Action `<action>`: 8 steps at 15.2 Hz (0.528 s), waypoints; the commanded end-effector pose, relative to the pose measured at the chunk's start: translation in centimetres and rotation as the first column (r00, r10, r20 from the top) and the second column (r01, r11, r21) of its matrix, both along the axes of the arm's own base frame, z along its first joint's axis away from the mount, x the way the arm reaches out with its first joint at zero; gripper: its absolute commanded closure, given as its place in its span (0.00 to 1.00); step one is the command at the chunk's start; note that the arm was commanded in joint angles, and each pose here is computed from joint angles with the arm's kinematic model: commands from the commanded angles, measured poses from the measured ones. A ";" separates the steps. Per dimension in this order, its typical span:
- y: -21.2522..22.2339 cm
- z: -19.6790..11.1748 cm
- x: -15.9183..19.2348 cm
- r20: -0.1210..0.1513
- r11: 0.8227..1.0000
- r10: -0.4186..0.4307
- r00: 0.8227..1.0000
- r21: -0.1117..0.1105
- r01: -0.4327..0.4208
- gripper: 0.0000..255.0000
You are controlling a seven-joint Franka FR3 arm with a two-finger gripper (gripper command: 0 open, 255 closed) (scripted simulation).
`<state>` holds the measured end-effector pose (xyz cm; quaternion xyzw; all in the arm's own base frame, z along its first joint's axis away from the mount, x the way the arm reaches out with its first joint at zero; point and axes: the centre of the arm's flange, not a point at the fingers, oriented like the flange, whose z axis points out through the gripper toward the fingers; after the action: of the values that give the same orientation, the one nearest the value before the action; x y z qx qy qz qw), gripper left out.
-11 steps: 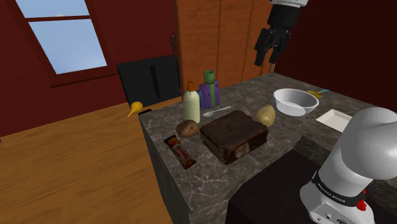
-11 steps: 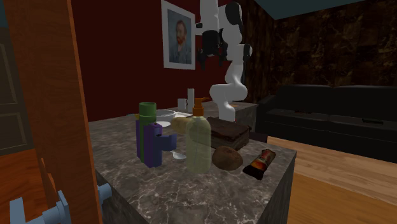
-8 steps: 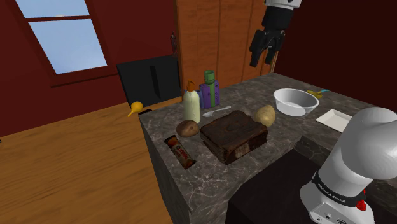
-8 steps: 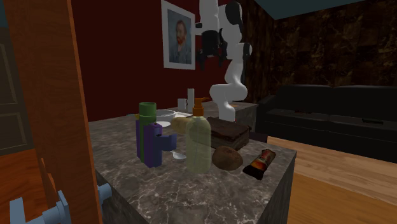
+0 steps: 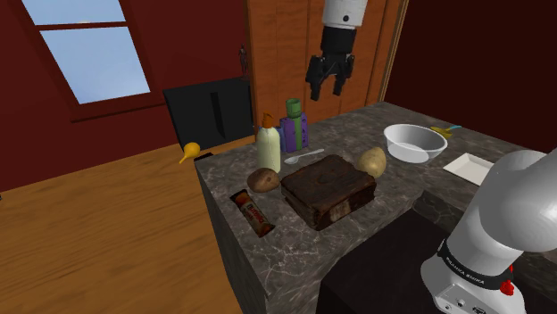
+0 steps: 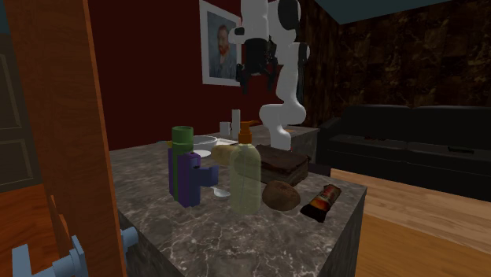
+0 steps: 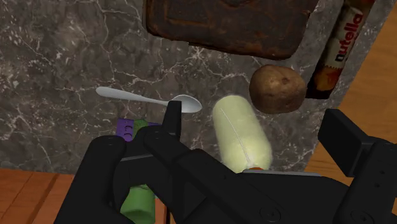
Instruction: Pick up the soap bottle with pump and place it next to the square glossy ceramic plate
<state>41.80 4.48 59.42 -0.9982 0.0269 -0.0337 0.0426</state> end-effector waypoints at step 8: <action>4.2 -4.1 11.5 -0.045 0.999 0.007 0.999 -0.037 -0.009 0.00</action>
<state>51.91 8.26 55.71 -0.9993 0.0235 -0.0143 0.0256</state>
